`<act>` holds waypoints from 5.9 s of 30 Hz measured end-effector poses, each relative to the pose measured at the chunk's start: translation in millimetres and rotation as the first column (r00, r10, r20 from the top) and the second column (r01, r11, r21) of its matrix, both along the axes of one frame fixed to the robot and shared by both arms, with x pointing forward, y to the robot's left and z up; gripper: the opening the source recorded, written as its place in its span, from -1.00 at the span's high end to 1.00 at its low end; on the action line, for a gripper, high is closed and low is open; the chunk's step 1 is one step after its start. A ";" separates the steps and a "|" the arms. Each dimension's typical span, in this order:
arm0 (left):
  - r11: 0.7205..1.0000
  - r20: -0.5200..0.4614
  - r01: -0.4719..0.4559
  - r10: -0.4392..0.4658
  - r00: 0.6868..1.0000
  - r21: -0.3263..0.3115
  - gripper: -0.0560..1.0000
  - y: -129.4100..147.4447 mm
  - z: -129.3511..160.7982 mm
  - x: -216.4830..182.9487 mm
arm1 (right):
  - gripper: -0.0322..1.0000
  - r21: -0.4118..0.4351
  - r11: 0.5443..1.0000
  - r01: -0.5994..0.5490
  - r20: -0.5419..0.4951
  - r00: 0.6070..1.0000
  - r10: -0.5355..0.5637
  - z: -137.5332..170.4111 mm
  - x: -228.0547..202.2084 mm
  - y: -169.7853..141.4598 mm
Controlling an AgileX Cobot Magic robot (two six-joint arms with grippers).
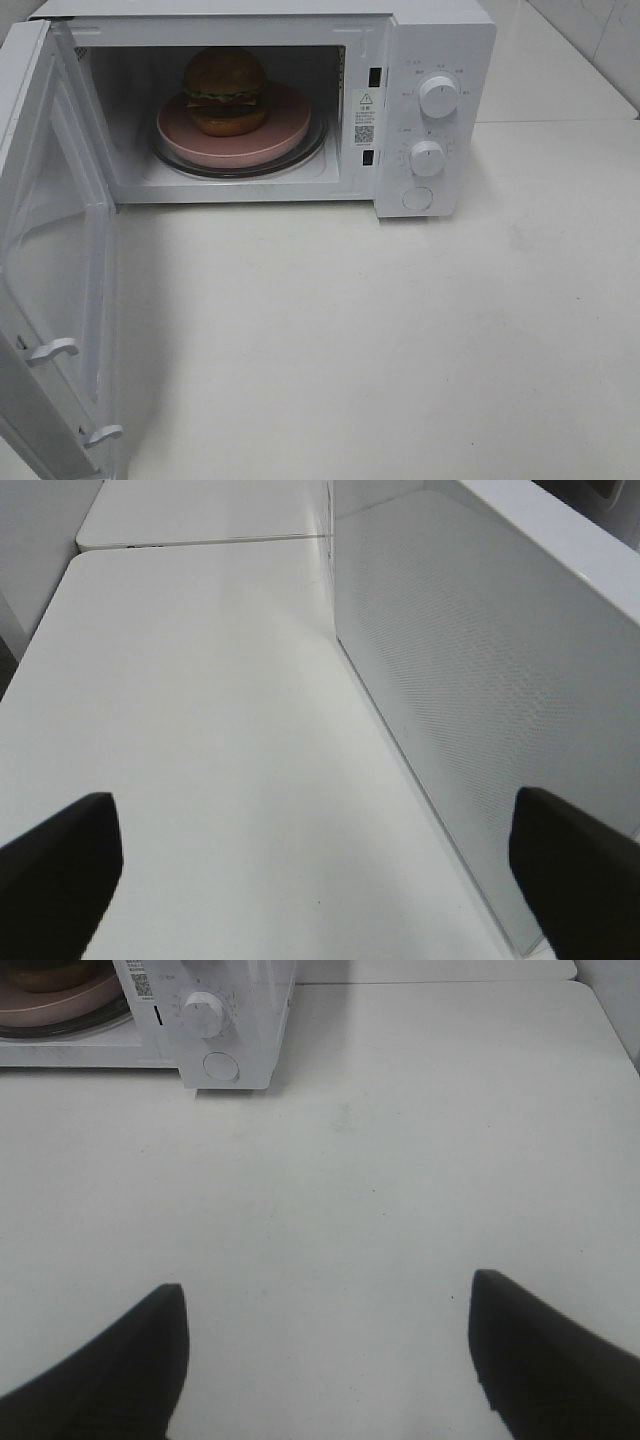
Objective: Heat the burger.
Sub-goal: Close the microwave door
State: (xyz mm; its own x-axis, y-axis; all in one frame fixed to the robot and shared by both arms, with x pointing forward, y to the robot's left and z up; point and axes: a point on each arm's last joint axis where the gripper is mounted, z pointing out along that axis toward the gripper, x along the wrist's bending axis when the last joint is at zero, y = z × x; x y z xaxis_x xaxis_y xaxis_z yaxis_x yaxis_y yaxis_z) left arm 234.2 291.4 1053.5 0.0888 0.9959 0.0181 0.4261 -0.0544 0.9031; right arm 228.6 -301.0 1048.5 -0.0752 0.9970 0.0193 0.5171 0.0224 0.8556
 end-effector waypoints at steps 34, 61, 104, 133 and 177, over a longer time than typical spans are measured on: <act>1.000 0.000 0.000 0.000 1.000 0.000 -0.95 0.0 0.0 0.0 | -0.52 0.000 1.000 0.000 0.000 1.000 0.000 0.0 0.0 0.0; 0.996 0.059 -0.084 0.082 0.995 0.033 0.89 10.9 34.7 69.8 | -0.52 0.000 1.000 0.000 0.000 1.000 0.000 0.0 0.0 0.0; 0.998 0.189 -0.038 0.046 0.981 -0.044 0.89 1.3 -58.2 154.5 | -0.52 0.000 1.000 0.000 0.000 1.000 0.000 0.0 0.0 0.0; 0.922 0.200 0.366 -0.337 0.920 -0.129 0.89 -51.5 -100.5 213.1 | -0.52 0.000 1.000 0.000 0.000 1.000 0.000 0.0 0.0 0.0; 0.845 0.228 0.505 -0.465 0.856 -0.175 0.89 -218.6 -89.6 307.7 | -0.52 0.000 1.000 0.000 0.000 1.000 0.000 0.0 0.0 0.0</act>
State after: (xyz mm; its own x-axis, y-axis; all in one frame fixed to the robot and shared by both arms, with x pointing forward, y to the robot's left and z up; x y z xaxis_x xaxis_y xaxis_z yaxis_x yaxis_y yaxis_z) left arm 541.9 72.9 964.0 0.5772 0.8051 -0.1367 0.2369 -0.0049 0.9715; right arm 228.6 -301.0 1048.5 -0.0752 0.9970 0.0193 0.5171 0.0224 0.8556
